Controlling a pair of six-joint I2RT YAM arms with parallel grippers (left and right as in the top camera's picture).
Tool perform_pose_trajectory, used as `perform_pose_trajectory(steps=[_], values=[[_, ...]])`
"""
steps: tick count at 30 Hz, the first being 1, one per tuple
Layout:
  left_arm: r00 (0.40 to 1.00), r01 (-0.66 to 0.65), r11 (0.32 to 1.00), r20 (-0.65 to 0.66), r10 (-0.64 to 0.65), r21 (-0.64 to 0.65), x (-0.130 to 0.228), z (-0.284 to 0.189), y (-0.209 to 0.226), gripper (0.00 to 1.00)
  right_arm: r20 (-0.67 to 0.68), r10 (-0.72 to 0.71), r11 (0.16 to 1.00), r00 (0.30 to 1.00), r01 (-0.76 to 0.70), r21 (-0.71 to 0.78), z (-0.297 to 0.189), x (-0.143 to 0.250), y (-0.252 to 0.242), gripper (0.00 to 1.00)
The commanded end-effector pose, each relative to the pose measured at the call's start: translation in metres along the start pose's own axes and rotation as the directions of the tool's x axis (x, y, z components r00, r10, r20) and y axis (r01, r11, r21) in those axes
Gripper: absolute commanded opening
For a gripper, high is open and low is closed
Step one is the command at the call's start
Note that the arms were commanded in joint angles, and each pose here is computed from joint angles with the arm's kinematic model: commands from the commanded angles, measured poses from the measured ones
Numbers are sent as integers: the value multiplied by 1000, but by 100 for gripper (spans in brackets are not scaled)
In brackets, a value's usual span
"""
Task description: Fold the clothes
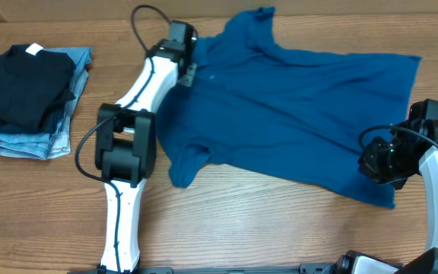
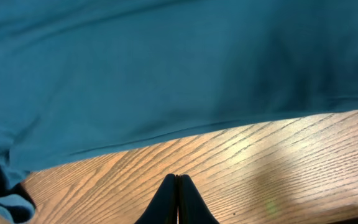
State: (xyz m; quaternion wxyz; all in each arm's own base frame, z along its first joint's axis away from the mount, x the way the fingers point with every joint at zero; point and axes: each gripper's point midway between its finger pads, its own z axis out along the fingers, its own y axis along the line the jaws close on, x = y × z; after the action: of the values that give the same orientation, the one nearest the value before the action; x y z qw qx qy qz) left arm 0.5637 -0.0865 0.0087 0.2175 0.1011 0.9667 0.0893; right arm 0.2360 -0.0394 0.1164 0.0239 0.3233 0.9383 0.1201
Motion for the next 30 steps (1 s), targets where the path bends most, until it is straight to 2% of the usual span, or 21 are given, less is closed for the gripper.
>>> perform_pose_trajectory(steps=[1, 2, 8, 11, 14, 16, 19, 24, 27, 30], values=[[949, 237, 960, -174, -261, -148, 60, 25, 66, 27, 9, -8, 1000, 1000, 8, 0, 0, 0, 0, 4], [924, 286, 943, -211, -319, -173, 74, 24, 79, 25, 10, -8, 1000, 1000, 8, 0, 0, 0, 0, 4], [868, 359, 906, -278, -413, -223, 99, 18, 107, 18, 13, -9, 1000, 1000, 9, -1, 0, -1, 0, 4], [879, 371, 904, -234, -416, -214, 82, 3, 111, 15, 19, -10, 1000, 1000, 10, -3, 0, -2, 1, 4], [894, 406, 895, -126, -431, -183, 42, -35, 114, 16, 23, -11, 1000, 1000, 12, -5, 0, -3, 1, 4], [902, 418, 899, -59, -428, -132, 16, -66, 107, 24, 22, -15, 1000, 1000, 15, -5, 0, -3, 1, 5], [908, 417, 908, -20, -418, -39, -3, -97, 90, 35, 20, -26, 1000, 999, 26, -6, 1, -3, 4, 4], [917, 399, 900, -66, -393, 174, -11, -112, 47, 36, -24, -92, 996, 995, 93, 5, 14, 5, 18, 4], [917, 399, 890, -117, -382, 223, -4, -115, 35, 36, -85, -112, 993, 990, 114, 24, 32, 14, 21, 4], [910, 408, 873, -198, -364, 267, 11, -120, 22, 36, -133, -48, 995, 990, 59, 78, 59, 16, 8, 4]])
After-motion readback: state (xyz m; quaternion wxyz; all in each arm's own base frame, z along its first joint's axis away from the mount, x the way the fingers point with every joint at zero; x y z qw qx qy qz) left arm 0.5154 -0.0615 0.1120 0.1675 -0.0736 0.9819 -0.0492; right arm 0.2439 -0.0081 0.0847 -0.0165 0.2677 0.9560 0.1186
